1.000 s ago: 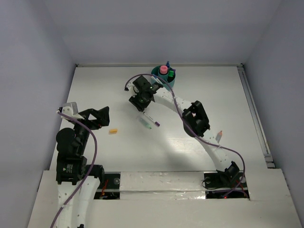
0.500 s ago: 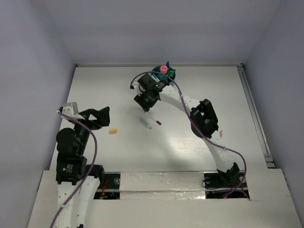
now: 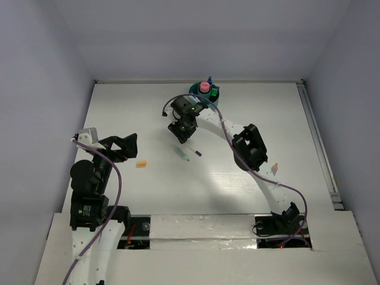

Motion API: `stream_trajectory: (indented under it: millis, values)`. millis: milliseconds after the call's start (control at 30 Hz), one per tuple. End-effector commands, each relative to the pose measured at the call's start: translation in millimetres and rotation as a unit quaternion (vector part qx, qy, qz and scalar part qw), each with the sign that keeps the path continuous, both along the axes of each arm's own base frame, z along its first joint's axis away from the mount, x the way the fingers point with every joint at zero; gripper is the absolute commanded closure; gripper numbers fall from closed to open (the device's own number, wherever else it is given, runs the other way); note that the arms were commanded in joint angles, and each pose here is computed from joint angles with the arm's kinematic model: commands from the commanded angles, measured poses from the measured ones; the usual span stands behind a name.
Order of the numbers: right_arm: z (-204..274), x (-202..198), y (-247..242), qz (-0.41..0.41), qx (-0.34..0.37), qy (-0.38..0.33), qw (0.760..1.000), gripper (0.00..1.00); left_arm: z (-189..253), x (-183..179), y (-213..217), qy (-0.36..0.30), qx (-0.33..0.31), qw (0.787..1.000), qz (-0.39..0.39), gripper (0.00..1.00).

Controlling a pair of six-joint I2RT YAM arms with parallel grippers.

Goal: Sort the stationery into containers
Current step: Pick up the pen from the center of the board.

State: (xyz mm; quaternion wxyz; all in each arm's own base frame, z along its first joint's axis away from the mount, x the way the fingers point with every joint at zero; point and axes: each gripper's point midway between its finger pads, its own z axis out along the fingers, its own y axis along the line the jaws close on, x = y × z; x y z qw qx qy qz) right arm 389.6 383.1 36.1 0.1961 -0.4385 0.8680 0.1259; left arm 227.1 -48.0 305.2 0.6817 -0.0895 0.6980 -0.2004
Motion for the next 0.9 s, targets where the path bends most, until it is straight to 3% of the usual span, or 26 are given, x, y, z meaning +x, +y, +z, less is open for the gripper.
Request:
stream_trajectory:
  millis: [0, 133, 333, 500, 533, 600, 700, 767, 800, 867]
  values:
    - [-5, -2, 1, -0.001, -0.005, 0.018, 1.0, 0.55, 15, -2, -3, -0.033, -0.001, 0.999, -0.009, 0.01]
    - [-13, -2, -6, -0.009, -0.021, 0.018, 1.0, 0.6, 15, -2, -3, -0.033, -0.001, 0.999, -0.01, 0.01]
    - [-19, 0, -8, -0.013, -0.031, 0.015, 0.999, 0.98, 15, -2, -3, -0.032, -0.001, 0.999, -0.009, 0.01]
    - [30, 22, 7, -0.024, 0.03, -0.058, 0.998, 1.0, 15, -1, -3, -0.032, -0.001, 0.999, -0.008, 0.01]
    - [71, 36, 17, -0.032, 0.073, -0.111, 0.991, 1.0, 14, -1, -3, -0.03, -0.001, 1.0, -0.008, 0.01]
    - [96, 41, 16, -0.045, 0.103, -0.151, 0.982, 1.0, 15, -1, -3, -0.031, -0.001, 0.999, -0.008, 0.01]
    - [183, 56, 11, -0.072, 0.209, -0.251, 0.943, 1.0, 14, -1, -3, -0.03, 0.0, 1.0, -0.008, 0.01]
    - [253, 68, -3, -0.092, 0.281, -0.322, 0.9, 1.0, 14, -1, -3, -0.029, 0.0, 1.0, -0.008, 0.01]
    - [255, 70, -10, -0.097, 0.286, -0.333, 0.893, 1.0, 13, -1, -3, -0.027, 0.0, 1.0, -0.009, 0.01]
    - [297, 84, -27, -0.118, 0.322, -0.386, 0.856, 1.0, 13, 0, -3, -0.027, 0.0, 1.0, -0.01, 0.01]
